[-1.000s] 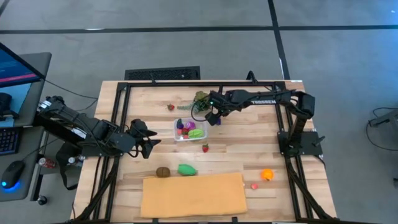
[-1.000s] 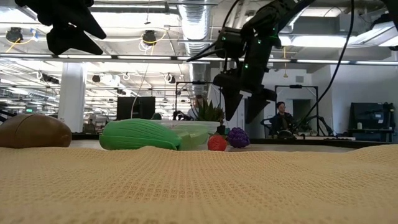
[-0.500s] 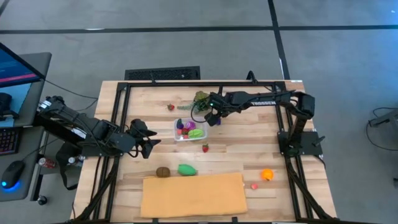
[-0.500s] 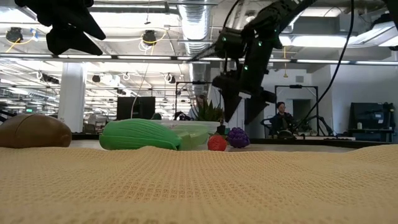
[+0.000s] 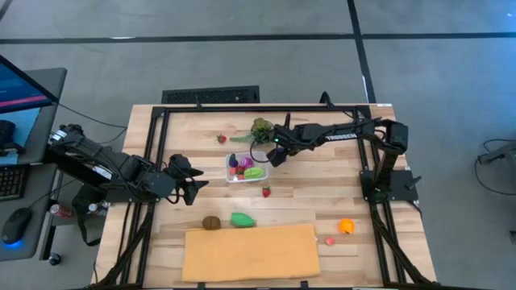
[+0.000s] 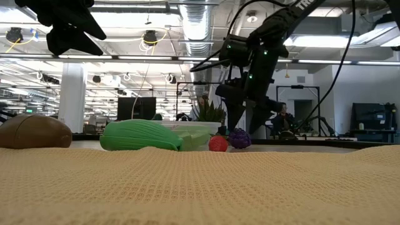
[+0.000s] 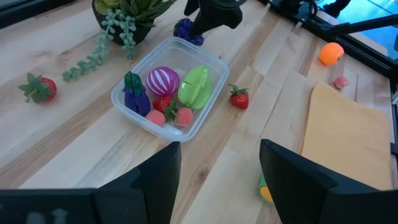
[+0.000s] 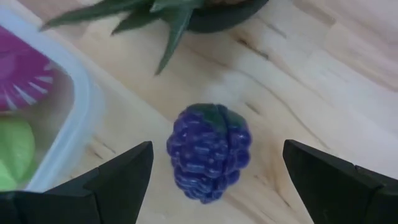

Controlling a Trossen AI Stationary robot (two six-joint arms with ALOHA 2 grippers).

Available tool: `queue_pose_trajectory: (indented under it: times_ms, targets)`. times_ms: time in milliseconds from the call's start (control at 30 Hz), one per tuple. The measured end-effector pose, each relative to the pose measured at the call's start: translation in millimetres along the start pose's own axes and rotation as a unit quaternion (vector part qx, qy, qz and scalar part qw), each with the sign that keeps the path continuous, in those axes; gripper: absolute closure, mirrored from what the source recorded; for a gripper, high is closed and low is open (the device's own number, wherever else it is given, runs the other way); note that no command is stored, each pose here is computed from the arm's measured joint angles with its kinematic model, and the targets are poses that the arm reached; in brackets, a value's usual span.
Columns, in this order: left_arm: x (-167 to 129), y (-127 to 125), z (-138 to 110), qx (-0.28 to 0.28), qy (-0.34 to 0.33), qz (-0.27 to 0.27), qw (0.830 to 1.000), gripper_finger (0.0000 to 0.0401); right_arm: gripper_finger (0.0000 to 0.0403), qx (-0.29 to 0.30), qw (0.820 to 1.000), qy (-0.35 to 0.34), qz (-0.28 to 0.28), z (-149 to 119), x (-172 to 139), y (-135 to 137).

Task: Pick and placing Produce into tupperware
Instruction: Put the purple grapes into the transparent bin

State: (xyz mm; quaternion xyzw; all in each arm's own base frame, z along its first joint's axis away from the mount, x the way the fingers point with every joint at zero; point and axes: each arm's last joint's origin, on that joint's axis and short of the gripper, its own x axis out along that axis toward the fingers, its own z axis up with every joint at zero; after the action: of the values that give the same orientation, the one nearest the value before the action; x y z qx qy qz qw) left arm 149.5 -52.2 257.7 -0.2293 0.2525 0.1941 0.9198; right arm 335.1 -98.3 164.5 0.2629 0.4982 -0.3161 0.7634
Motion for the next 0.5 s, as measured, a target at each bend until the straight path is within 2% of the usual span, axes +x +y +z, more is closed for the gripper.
queue_pose_trajectory:
  times_ms: [500]
  targets:
    - [0.0, 0.0, 0.0, -0.007, 0.000, 0.000, 1.000, 0.0192, 0.0055, -0.002, 1.000, -0.017, 0.010, 1.1, 2.8, 0.0]
